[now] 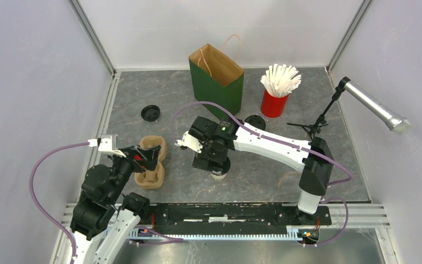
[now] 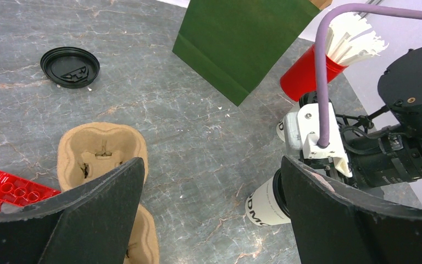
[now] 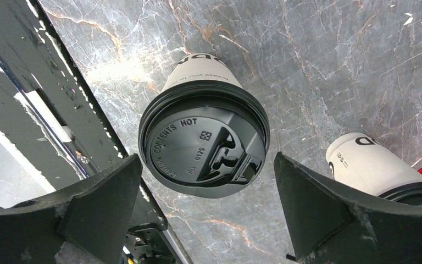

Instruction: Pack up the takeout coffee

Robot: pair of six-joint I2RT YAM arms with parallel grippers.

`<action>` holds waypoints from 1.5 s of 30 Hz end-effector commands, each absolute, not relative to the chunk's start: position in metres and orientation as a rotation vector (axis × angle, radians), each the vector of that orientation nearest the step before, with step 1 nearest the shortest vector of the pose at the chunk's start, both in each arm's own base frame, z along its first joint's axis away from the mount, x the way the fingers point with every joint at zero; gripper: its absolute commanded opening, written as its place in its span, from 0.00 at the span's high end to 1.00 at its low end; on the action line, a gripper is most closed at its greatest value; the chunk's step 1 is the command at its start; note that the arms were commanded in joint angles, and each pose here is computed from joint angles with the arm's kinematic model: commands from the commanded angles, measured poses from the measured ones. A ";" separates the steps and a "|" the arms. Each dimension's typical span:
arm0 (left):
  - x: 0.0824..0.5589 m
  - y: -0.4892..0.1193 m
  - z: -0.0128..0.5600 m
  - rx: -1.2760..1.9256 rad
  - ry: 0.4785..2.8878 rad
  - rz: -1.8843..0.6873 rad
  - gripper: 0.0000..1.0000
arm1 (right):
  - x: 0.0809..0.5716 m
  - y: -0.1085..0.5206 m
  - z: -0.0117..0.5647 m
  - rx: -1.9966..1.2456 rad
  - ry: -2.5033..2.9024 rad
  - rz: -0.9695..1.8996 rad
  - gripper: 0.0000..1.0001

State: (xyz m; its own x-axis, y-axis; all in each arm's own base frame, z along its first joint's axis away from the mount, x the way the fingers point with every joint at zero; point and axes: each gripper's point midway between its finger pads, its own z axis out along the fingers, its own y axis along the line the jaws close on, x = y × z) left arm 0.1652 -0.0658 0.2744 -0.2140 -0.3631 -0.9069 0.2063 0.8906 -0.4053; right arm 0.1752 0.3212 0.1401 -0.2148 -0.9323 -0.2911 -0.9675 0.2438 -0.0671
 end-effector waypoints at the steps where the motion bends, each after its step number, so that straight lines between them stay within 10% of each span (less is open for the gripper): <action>1: 0.169 -0.062 0.276 -0.117 1.706 -0.483 0.00 | 0.178 0.326 0.174 -1.702 2.175 0.247 0.02; 26: 0.197 -0.198 0.209 0.083 2.107 -1.117 0.12 | 0.215 0.276 0.217 -0.663 1.782 0.737 0.03; 45: 0.197 -0.245 0.141 0.096 2.189 -1.292 0.16 | 0.210 0.303 0.167 -0.730 1.833 0.921 0.08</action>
